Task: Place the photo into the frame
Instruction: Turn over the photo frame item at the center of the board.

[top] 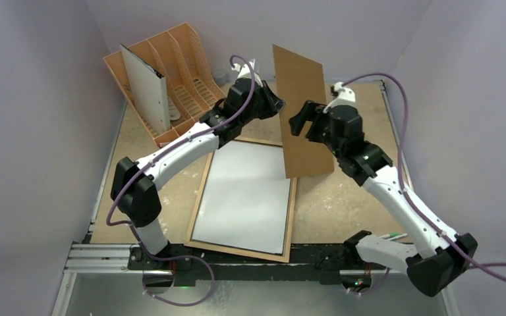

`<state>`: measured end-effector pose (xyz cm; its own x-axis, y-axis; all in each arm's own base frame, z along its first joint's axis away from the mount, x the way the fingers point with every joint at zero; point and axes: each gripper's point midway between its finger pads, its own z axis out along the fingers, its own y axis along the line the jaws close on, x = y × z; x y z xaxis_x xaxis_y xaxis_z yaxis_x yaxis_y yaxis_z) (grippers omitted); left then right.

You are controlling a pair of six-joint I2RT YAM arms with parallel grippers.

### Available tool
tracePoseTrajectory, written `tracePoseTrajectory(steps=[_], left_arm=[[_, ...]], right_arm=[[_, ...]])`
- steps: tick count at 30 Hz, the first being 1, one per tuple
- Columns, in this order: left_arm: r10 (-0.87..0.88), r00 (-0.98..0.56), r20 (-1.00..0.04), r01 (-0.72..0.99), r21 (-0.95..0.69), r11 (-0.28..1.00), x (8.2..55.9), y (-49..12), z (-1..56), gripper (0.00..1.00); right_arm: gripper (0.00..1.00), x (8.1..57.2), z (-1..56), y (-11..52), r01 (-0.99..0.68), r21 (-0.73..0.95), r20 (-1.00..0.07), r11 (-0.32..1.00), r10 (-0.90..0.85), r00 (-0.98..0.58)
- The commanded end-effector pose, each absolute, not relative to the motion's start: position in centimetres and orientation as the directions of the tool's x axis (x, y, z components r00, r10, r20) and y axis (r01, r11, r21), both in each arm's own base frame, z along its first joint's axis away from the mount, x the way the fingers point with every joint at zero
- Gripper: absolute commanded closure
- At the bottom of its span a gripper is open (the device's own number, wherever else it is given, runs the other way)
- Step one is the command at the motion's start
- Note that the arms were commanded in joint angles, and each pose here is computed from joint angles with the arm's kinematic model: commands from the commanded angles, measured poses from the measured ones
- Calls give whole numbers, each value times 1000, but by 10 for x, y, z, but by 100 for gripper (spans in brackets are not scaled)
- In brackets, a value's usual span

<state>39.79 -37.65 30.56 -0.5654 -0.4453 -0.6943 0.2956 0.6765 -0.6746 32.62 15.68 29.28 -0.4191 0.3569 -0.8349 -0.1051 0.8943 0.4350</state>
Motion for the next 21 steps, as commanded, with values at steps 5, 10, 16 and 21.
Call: tracePoseTrajectory(steps=[5, 10, 16, 21], left_arm=[[-606, -486, -630, 231, -761, 606, 421, -376, 351, 100], [-609, -503, -613, 188, -765, 616, 430, -368, 340, 100], [-615, -529, -584, 160, -781, 604, 439, -362, 331, 100], [-615, -552, -563, 156, -794, 587, 441, -363, 327, 100]], right_arm=[[12, 319, 290, 205, -135, 260, -887, 956, 181, -426], [13, 310, 262, 208, -73, 87, -880, 994, 42, -473], [18, 293, 232, 210, -50, -79, -848, 996, -94, -522], [28, 287, 211, 195, 35, -213, -815, 976, -158, -558]])
